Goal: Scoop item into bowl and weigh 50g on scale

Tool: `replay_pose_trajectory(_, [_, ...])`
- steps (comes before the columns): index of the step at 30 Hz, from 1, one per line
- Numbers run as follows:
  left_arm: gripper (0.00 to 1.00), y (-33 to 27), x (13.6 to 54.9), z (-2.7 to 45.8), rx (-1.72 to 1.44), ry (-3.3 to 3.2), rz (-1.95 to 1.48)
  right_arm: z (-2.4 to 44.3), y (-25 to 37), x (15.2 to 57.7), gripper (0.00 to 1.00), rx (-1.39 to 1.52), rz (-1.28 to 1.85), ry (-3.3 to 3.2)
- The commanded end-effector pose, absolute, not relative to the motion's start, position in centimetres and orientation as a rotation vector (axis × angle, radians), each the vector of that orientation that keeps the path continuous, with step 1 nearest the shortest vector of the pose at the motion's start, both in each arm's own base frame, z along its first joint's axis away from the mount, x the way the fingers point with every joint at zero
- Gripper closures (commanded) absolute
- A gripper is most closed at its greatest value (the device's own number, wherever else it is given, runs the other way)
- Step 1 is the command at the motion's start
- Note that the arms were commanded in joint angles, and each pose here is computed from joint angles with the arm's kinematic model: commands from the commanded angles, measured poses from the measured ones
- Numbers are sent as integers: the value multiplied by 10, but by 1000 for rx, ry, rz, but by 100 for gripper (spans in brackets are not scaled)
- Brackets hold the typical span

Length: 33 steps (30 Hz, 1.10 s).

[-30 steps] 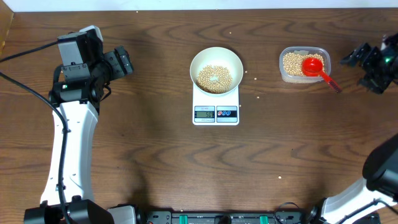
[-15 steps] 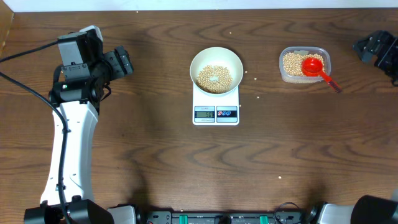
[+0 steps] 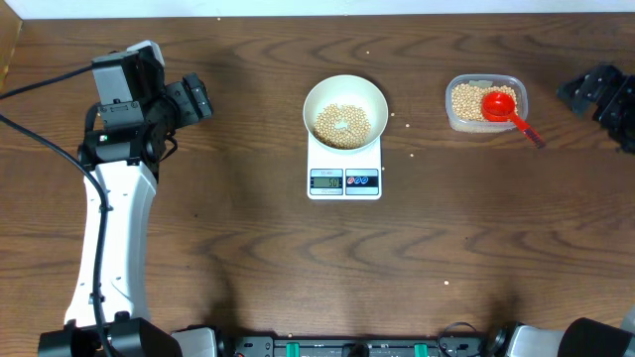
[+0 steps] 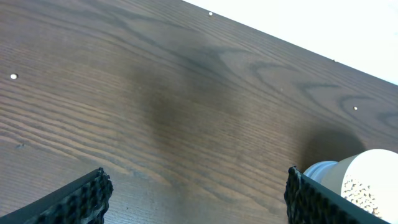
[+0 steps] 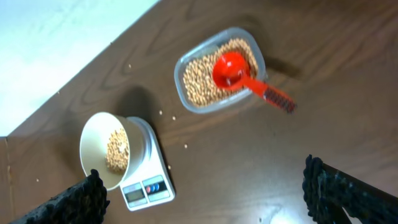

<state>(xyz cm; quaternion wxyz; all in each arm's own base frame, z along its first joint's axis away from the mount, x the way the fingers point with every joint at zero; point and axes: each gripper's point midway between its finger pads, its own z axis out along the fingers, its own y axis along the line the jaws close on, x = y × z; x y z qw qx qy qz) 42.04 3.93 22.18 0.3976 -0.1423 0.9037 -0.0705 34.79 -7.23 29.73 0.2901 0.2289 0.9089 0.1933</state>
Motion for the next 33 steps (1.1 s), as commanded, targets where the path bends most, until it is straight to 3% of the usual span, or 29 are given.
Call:
replay_pose_trajectory(1, [9, 42, 421, 226, -350, 2281, -159, 297, -63, 331, 1, 548, 519, 2485])
replay_pose_trajectory(6, [9, 42, 421, 226, -351, 2281, -159, 293, -58, 318, 1, 436, 489, 2542])
replay_pose_trajectory(12, [9, 42, 421, 226, -350, 2281, -159, 324, -48, 310, 1, 248, 187, 2408])
replay_pose_trajectory(18, [9, 42, 421, 226, -351, 2281, -159, 341, -38, 287, 1, 212, 93, 2152])
replay_pose_trajectory(33, [9, 42, 421, 226, -351, 2281, -159, 259, -21, 241, 1, 140, 18, 1741])
